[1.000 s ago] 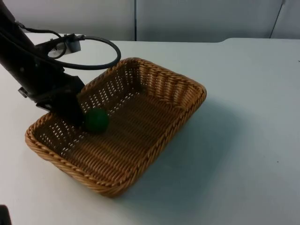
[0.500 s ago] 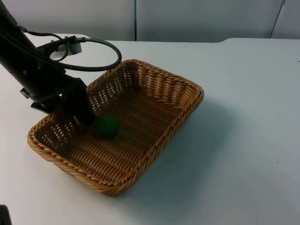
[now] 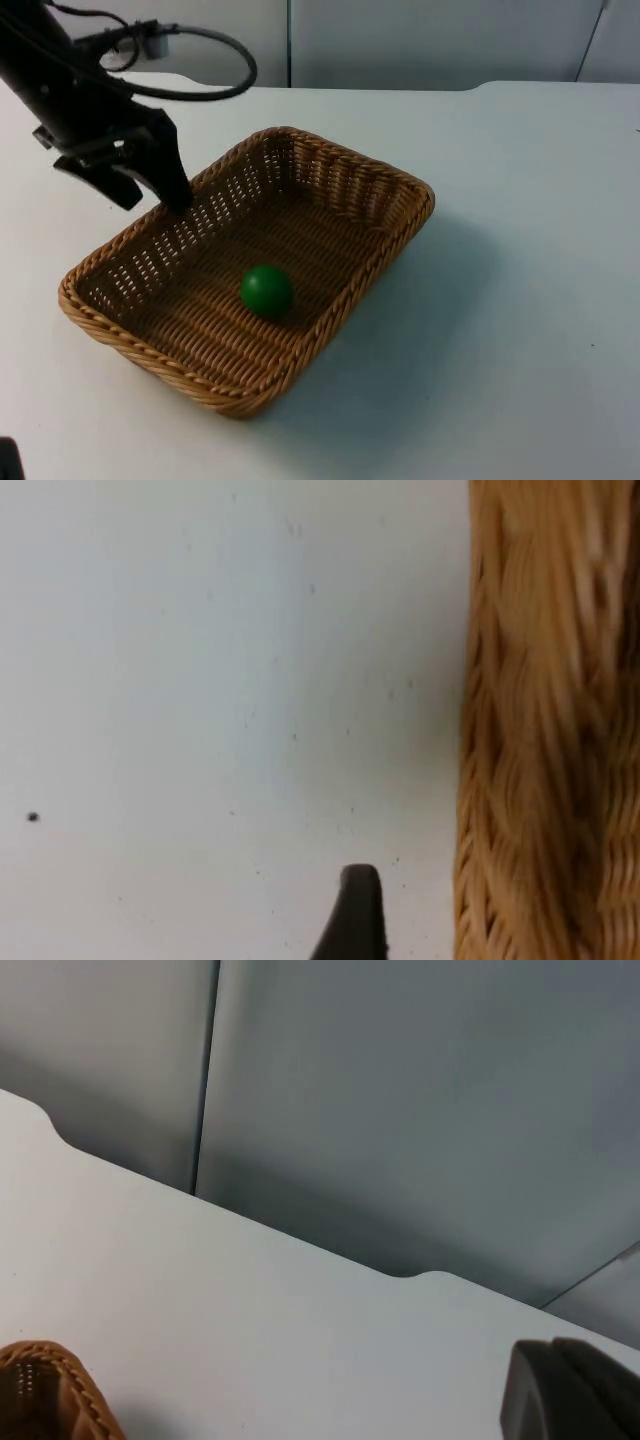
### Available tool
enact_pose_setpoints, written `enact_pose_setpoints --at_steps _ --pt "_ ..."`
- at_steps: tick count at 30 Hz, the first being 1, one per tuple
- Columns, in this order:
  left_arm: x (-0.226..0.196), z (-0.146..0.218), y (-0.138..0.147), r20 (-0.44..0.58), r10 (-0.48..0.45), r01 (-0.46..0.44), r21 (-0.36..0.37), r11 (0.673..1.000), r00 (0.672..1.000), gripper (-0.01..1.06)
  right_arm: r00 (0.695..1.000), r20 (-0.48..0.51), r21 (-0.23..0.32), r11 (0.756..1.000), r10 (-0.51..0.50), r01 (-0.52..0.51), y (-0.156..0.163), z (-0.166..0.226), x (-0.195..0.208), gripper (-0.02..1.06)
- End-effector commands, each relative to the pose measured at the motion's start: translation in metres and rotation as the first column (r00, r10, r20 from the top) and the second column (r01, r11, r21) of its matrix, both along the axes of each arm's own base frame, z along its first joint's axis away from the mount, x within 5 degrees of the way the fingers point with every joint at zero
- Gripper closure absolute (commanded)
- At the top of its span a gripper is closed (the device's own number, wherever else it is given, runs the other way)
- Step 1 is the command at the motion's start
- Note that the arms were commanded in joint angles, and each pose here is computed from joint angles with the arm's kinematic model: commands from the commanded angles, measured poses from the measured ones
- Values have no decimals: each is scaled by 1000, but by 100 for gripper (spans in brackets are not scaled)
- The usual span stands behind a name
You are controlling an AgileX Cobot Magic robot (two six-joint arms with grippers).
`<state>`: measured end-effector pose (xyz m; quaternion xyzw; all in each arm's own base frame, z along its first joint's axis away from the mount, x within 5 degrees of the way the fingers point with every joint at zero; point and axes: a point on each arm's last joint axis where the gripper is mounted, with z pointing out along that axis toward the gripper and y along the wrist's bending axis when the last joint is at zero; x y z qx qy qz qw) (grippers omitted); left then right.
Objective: Pick up the basket with the left hand and place the ball into the basket with the right hand.
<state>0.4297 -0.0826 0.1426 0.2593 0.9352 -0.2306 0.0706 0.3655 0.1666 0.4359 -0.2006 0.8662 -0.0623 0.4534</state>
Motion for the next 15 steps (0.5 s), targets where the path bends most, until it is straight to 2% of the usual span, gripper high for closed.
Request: enact_pose_setpoints --at_steps 1,4,5,6,8,10,11,12,15 --pt "5 18 3 2 20 -20 -7 1000 1000 35 1000 7 9 1000 -4 4 -3 4 -2 105" --pt "20 62 6 97 78 -76 -23 997 992 35 1000 3 7 1000 -5 5 -3 4 -2 105" --pt "20 62 6 97 78 -76 -23 997 992 35 1000 3 7 1000 -5 5 -3 4 -2 105" --pt "23 78 6 134 97 -94 -30 995 986 39 1000 3 7 1000 -5 5 -3 4 -2 105" --pt "25 112 7 220 108 -101 -43 994 970 60 1000 5 4 1000 -2 2 -3 4 -2 105" --pt "21 146 7 295 102 -89 -57 994 950 90 999 26 -51 998 33 -32 -3 5 -1 105" --pt "21 146 7 295 102 -89 -57 994 950 90 999 26 -51 998 33 -32 -3 5 -1 105" --pt "17 160 7 328 93 -80 -53 995 940 105 998 46 -91 995 49 -44 -5 8 -1 105" --pt "-1 203 12 431 82 -77 -30 997 899 105 985 159 -148 988 64 -40 -13 28 -8 105"
